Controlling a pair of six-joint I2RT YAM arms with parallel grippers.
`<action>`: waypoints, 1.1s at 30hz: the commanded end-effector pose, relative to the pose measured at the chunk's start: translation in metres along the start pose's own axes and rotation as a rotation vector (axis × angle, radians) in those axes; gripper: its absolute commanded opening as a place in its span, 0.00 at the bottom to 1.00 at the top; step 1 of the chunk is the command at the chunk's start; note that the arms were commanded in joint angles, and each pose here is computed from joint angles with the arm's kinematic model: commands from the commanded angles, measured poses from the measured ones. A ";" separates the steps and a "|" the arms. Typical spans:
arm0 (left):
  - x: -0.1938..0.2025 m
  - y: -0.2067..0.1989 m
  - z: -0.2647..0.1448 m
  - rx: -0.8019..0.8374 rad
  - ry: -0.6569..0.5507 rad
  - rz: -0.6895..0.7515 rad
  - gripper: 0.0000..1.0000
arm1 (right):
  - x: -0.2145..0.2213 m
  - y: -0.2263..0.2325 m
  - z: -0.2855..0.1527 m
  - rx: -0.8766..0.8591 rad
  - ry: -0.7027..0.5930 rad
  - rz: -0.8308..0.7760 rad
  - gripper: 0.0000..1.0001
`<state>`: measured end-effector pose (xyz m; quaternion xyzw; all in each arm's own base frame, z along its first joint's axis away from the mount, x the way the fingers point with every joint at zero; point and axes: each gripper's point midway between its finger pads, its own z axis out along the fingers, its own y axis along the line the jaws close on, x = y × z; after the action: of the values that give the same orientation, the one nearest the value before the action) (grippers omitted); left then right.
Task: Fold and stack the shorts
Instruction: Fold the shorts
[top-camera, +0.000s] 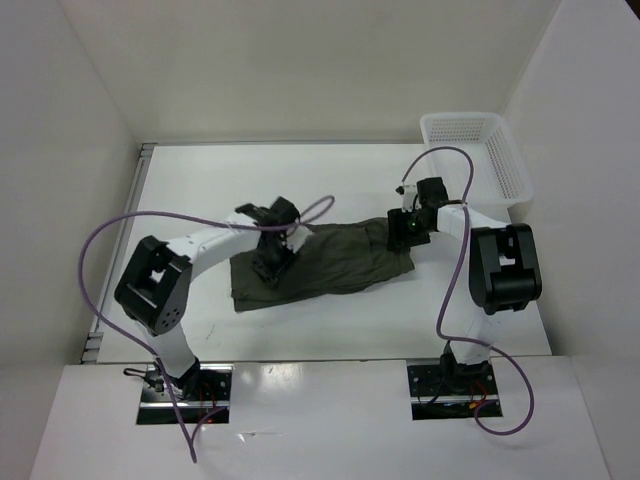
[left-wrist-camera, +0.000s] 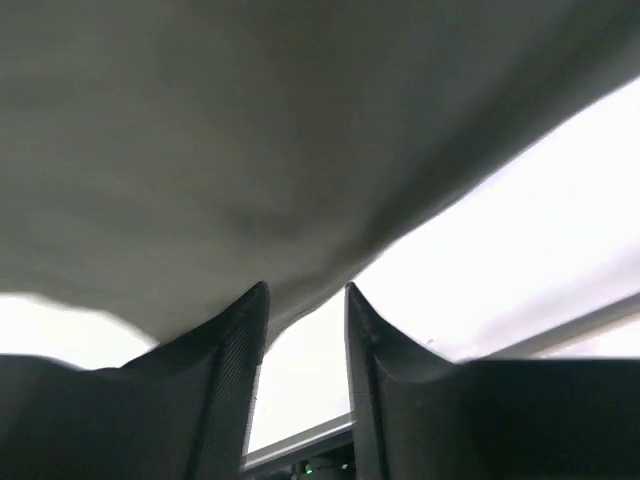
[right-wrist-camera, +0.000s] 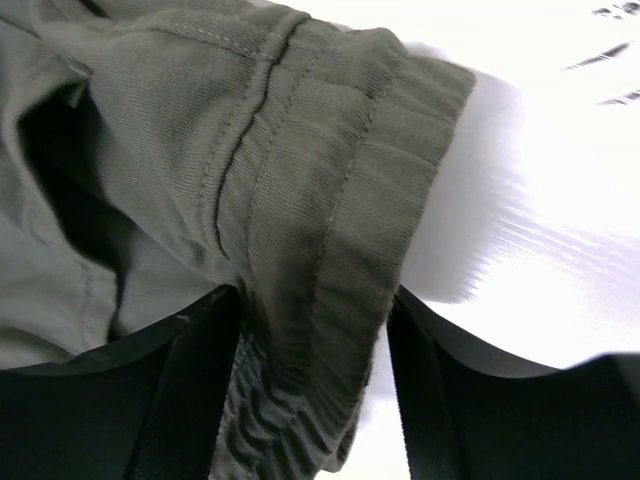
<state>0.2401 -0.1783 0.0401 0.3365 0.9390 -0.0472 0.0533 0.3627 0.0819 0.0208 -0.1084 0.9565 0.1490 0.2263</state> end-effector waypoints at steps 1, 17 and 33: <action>-0.039 0.031 -0.086 0.060 -0.239 -0.131 0.50 | 0.001 -0.008 -0.015 0.050 0.006 -0.058 0.65; 0.013 0.112 -0.051 0.428 -0.278 -0.639 0.71 | -0.033 -0.005 -0.038 0.085 -0.088 -0.124 0.68; 0.028 0.112 0.021 0.513 -0.067 -0.726 0.71 | -0.091 -0.011 -0.076 0.192 -0.229 -0.189 0.69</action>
<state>0.2859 -0.0796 0.0266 -0.0252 0.9506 -0.3088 -0.0168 0.3882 0.0589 0.0715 -0.1488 0.9448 0.0673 0.2841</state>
